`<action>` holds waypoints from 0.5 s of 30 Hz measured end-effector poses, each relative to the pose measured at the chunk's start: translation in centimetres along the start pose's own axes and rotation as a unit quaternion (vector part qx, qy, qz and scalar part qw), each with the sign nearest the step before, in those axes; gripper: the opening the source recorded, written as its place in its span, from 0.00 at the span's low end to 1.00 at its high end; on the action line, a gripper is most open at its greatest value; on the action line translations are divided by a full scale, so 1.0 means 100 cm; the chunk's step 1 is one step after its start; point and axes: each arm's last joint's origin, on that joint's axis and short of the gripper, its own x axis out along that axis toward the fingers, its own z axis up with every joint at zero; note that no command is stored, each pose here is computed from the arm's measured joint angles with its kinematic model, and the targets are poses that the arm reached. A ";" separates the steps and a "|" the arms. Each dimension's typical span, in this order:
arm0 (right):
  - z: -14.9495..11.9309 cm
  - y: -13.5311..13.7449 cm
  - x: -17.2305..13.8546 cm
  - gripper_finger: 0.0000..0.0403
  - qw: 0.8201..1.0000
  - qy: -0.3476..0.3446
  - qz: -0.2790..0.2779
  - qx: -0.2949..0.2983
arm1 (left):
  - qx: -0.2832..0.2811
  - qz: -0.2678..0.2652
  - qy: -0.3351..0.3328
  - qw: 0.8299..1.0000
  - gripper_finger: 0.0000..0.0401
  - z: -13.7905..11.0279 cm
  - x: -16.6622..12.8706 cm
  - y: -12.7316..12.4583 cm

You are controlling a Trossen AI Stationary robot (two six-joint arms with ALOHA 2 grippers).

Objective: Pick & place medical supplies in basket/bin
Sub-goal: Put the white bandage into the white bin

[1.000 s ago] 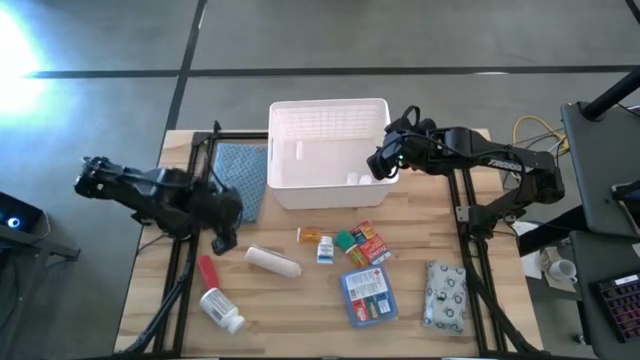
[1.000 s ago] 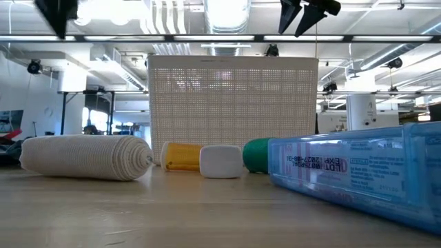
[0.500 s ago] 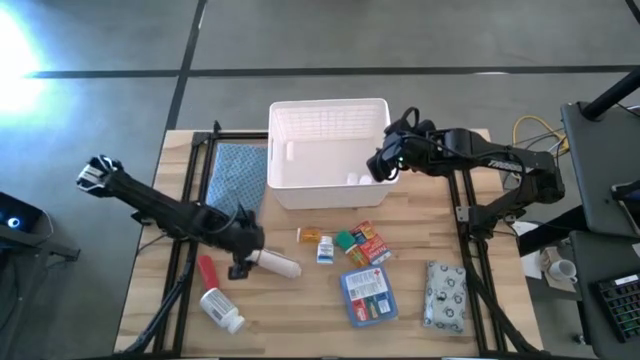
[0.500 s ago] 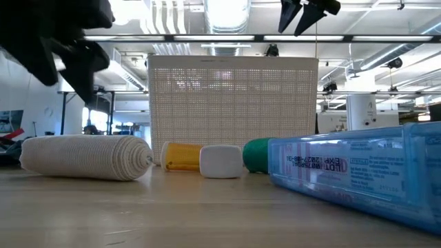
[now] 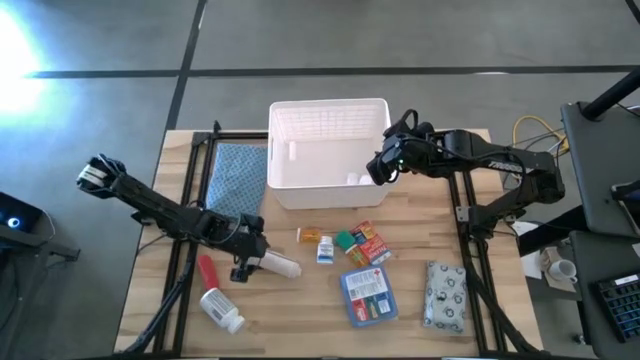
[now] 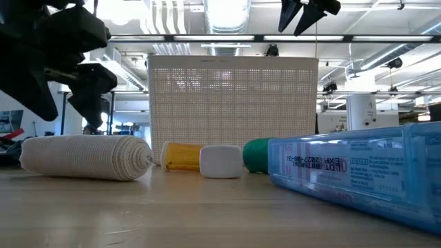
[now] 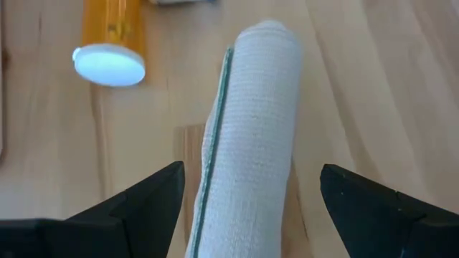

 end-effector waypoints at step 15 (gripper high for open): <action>0.000 0.000 0.000 0.66 1.000 0.000 0.000 0.002 | -0.001 0.018 0.094 0.995 0.75 -0.023 0.043 0.000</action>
